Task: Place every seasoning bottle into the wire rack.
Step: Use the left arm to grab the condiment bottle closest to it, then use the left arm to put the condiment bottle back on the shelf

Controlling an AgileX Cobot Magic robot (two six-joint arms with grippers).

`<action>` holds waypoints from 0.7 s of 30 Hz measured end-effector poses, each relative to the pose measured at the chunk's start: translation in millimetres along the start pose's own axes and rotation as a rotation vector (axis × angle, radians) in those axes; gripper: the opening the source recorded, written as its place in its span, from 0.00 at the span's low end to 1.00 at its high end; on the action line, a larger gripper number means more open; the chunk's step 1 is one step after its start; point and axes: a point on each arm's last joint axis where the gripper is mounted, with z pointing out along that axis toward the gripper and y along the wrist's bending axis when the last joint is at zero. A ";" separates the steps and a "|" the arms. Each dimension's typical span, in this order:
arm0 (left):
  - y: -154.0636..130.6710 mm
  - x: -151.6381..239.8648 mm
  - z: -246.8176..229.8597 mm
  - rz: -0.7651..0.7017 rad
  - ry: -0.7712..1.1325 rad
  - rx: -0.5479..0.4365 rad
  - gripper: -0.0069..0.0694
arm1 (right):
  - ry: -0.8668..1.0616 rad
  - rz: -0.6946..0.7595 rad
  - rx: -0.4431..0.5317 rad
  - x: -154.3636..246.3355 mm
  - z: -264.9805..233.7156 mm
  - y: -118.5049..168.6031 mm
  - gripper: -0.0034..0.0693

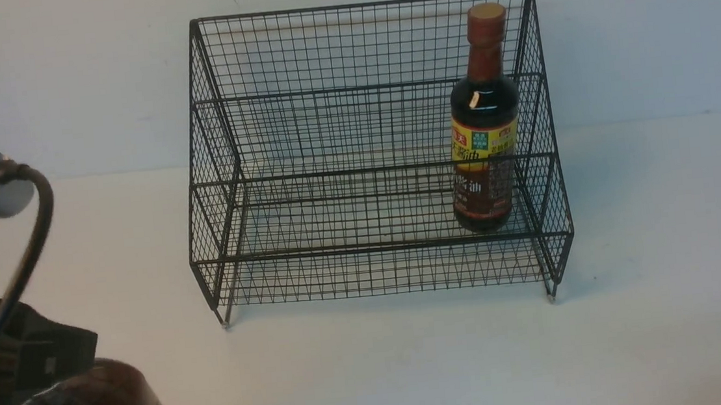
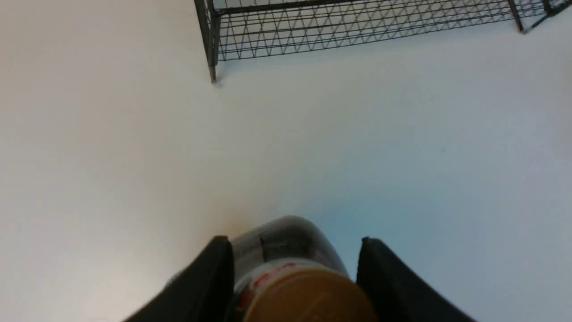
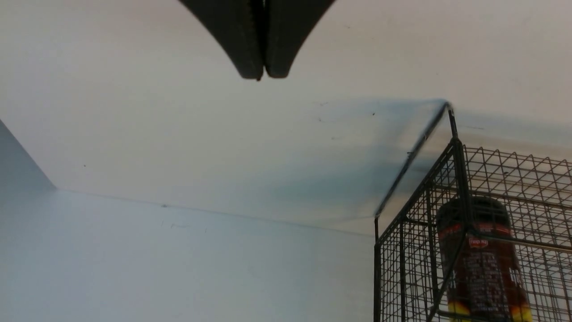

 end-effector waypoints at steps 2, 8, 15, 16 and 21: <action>-3.6 -5.5 -8.6 0.005 -0.021 0.008 0.51 | 0.000 0.000 0.000 0.0 0.0 0.0 0.03; -10.0 -15.5 -25.7 0.027 -0.076 0.013 0.51 | 0.000 -0.001 0.000 0.0 0.0 0.0 0.03; -19.6 -55.3 -41.1 0.049 -0.180 0.081 0.51 | 0.000 -0.001 0.000 0.0 0.0 0.0 0.03; -20.5 -57.7 -42.9 0.053 -0.187 0.087 0.51 | 0.000 -0.001 0.000 0.0 0.0 0.0 0.03; -27.8 -101.9 -41.5 0.111 -0.273 0.203 0.51 | 0.000 -0.001 0.000 0.0 0.0 0.0 0.03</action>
